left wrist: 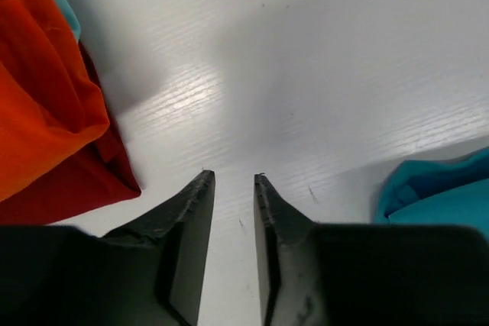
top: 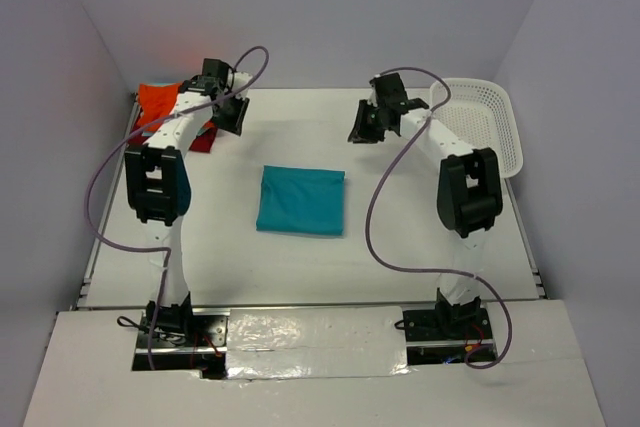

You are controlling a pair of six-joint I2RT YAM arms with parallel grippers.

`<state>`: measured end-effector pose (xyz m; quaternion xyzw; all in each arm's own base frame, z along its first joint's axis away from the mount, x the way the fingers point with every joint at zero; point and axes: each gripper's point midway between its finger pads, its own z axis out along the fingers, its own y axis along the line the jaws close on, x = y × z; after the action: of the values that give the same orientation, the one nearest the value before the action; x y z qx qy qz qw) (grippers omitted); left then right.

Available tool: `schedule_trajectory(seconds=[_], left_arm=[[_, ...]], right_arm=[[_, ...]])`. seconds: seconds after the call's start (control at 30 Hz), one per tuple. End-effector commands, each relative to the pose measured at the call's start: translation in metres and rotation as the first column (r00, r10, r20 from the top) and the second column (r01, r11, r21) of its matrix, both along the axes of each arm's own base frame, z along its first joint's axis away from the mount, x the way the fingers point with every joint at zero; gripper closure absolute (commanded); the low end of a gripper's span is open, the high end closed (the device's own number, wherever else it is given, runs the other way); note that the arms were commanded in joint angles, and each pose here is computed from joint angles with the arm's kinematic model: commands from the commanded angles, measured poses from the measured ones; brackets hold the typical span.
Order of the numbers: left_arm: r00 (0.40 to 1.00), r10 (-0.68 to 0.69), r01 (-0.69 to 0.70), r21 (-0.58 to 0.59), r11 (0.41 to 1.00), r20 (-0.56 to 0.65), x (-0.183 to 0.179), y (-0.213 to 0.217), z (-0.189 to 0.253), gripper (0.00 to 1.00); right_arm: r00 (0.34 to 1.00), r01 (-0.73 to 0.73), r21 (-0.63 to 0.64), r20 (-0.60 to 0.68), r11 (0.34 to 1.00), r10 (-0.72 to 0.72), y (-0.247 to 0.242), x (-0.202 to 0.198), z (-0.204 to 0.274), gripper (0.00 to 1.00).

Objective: Fold and stack the t-shirts

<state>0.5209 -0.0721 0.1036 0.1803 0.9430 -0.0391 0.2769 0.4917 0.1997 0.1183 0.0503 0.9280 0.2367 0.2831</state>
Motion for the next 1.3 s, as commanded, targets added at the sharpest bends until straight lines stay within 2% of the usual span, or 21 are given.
schedule_trajectory(seconds=[0.0,0.03,0.07,0.13,0.17,0.27,0.33,0.4,0.5,0.57,0.73,0.9,1.03,1.1,1.13,1.2,1.23,1.27], left_arm=[[0.996,-0.037,0.047,-0.114,0.992,0.084,-0.018,-0.024,0.055,0.62],[0.99,-0.097,0.112,-0.15,0.982,0.102,-0.028,-0.036,0.06,0.64],[0.98,-0.158,0.178,-0.177,0.968,0.124,-0.041,-0.054,0.067,0.64],[0.954,-0.261,0.286,-0.196,0.938,0.146,-0.074,-0.078,0.066,0.68],[0.946,-0.306,0.323,-0.205,0.924,0.112,-0.093,-0.092,0.054,0.69],[0.921,-0.382,0.386,-0.278,0.879,0.071,-0.118,-0.118,0.043,0.75],[0.909,-0.414,0.387,-0.287,0.876,-0.039,-0.132,-0.125,0.015,0.76],[0.902,-0.416,0.369,-0.291,0.883,-0.117,-0.131,-0.127,-0.008,0.77],[0.905,-0.39,0.338,-0.272,0.901,-0.168,-0.122,-0.125,-0.033,0.77],[0.925,-0.341,0.307,-0.199,0.931,-0.168,-0.106,-0.115,-0.047,0.77],[0.971,-0.188,0.171,-0.123,0.978,-0.146,-0.063,-0.085,-0.055,0.72],[0.994,-0.09,0.082,-0.111,0.99,-0.064,-0.024,-0.066,-0.037,0.64],[0.998,0.021,-0.015,-0.103,0.995,0.057,0.011,-0.039,0.006,0.61],[0.993,0.091,-0.08,-0.14,0.987,0.074,0.016,-0.016,0.019,0.6],[0.989,0.125,-0.108,-0.19,0.976,0.08,0.013,-0.013,0.033,0.59],[0.994,0.102,-0.088,-0.26,0.961,0.039,-0.008,-0.014,0.035,0.58],[0.997,0.081,-0.072,-0.265,0.961,0.021,-0.019,-0.018,0.033,0.56],[0.998,0.047,-0.057,-0.297,0.953,-0.043,-0.039,-0.027,0.018,0.5]], right_arm=[[0.99,-0.088,-0.05,0.105,0.995,0.093,0.012,-0.043,0.036,0.74],[0.98,-0.122,-0.028,0.154,0.992,0.125,0.026,-0.051,0.043,0.83],[0.98,-0.136,0.0,0.146,0.991,0.134,0.028,-0.073,0.039,0.89],[0.969,-0.196,0.077,0.168,0.977,0.181,0.049,-0.089,0.041,1.0],[0.977,-0.19,0.099,0.121,0.977,0.177,0.05,-0.098,0.027,1.0],[0.982,-0.187,0.122,0.062,0.975,0.181,0.056,-0.102,0.005,1.0],[0.985,-0.169,0.131,0.008,0.977,0.17,0.059,-0.097,-0.014,1.0],[0.986,-0.155,0.127,-0.043,0.98,0.161,0.062,-0.092,-0.037,1.0],[0.989,-0.121,0.131,-0.072,0.984,0.131,0.064,-0.075,-0.054,1.0],[0.991,-0.087,0.126,-0.087,0.988,0.098,0.06,-0.066,-0.063,1.0],[0.991,-0.034,0.125,-0.123,0.992,0.05,0.059,-0.047,-0.083,1.0],[0.99,-0.036,0.125,-0.133,0.992,0.053,0.063,-0.034,-0.087,1.0],[0.996,-0.028,0.095,-0.083,0.995,0.035,0.057,-0.015,-0.064,1.0],[0.999,-0.018,0.069,-0.046,0.997,0.022,0.051,-0.007,-0.044,0.89],[1.0,-0.026,0.055,-0.013,0.998,0.027,0.048,-0.007,-0.025,0.74],[1.0,-0.001,0.023,0.009,1.0,0.0,0.039,-0.01,-0.01,0.59],[0.999,0.011,0.018,0.032,1.0,-0.011,0.034,-0.016,0.006,0.55],[0.999,0.031,0.004,0.04,1.0,-0.031,0.028,-0.019,0.011,0.52]])
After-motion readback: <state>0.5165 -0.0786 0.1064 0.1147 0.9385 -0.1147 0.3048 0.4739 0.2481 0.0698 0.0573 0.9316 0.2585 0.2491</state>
